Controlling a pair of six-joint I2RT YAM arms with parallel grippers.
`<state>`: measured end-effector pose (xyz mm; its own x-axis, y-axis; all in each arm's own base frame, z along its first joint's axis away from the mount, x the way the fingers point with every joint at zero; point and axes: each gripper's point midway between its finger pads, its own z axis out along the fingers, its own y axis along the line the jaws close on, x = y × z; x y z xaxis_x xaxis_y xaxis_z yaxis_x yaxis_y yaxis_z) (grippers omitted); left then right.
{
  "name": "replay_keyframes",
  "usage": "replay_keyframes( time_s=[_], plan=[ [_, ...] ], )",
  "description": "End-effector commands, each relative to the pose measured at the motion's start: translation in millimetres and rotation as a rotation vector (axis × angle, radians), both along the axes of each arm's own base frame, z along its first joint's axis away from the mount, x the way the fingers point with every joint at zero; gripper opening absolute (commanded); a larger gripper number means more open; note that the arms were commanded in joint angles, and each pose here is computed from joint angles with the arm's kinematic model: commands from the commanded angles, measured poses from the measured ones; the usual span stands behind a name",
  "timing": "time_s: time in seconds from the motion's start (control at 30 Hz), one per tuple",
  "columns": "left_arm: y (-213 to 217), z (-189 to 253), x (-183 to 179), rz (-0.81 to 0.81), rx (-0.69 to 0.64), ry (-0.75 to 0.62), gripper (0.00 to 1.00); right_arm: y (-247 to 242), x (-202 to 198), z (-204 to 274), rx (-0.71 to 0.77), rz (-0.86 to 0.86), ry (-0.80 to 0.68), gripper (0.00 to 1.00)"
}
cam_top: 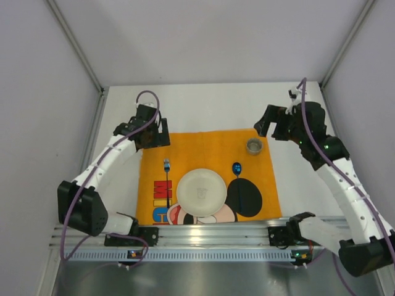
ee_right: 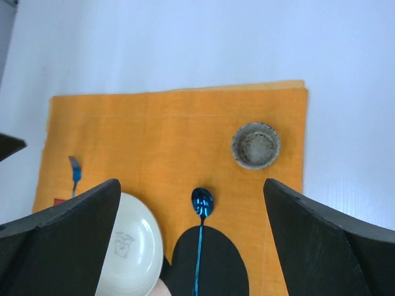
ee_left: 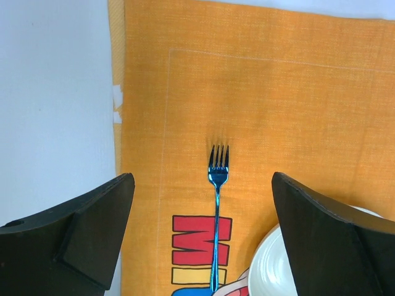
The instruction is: Set the dinner table for one person
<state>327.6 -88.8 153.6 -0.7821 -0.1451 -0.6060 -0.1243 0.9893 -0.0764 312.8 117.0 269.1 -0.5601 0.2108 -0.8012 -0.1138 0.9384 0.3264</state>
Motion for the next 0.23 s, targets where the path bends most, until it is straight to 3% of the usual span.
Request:
replay_keyframes(
  time_s=[0.0,0.2],
  plan=[
    [6.2,13.0,11.3,0.015,0.027,-0.046,0.98,13.7,-21.3,-6.1,0.065,0.091,0.001,1.00],
    [19.6,28.2,19.8,0.071,0.065,-0.142,0.98,8.8,-42.9,-10.6,0.094,0.083,-0.018,1.00]
  ],
)
